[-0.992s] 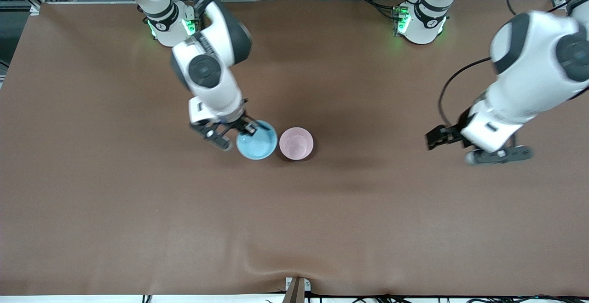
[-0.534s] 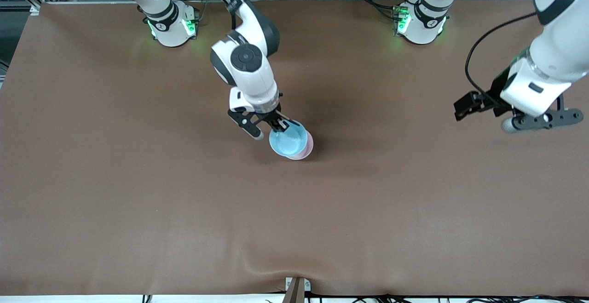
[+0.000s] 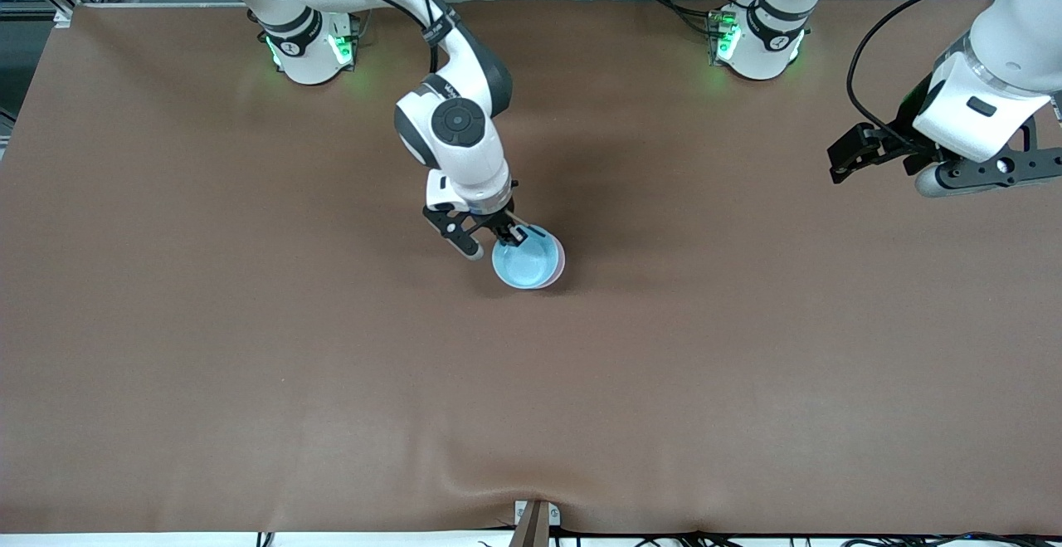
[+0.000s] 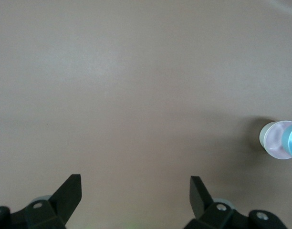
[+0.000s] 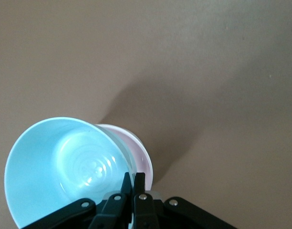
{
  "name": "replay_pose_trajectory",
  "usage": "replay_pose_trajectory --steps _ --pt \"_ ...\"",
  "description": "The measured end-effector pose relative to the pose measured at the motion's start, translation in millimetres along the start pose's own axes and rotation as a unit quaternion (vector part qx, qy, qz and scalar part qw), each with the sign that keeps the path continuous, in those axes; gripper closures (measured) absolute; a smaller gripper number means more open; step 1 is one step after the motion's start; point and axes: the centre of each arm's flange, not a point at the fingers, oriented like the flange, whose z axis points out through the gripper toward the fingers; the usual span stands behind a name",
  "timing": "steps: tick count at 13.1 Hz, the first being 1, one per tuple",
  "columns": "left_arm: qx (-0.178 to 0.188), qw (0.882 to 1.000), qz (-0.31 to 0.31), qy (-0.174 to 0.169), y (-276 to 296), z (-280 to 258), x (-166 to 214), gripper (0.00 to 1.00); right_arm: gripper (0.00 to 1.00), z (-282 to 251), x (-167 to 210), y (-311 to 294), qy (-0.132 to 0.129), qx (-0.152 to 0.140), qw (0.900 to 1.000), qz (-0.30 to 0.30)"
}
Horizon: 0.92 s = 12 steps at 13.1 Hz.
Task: Stack pink and blue bowls on white bowl
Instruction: 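Lower the blue bowl into the pink bowl and open the right gripper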
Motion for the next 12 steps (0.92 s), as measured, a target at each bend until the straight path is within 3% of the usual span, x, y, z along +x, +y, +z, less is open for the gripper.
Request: replay_pose_trajectory --steps 4,8,9,12 --pt "0.0 1.0 -0.008 -0.001 -8.3 -0.6 1.0 0.0 0.97 19.0 -11.8 2.8 -0.001 -0.011 1.0 0.001" --pt "-0.005 1.0 -0.014 -0.003 -17.9 -0.3 3.9 0.0 0.97 30.1 -10.0 0.6 0.002 0.002 1.0 0.002" --pt "-0.005 1.0 -0.01 -0.003 -18.4 -0.2 4.0 0.0 0.9 31.0 -9.9 0.3 0.002 0.002 1.0 0.002" --pt "-0.004 1.0 -0.009 -0.005 -18.7 1.1 4.0 0.0 0.56 26.2 -7.6 -4.1 0.004 0.008 1.0 0.008"
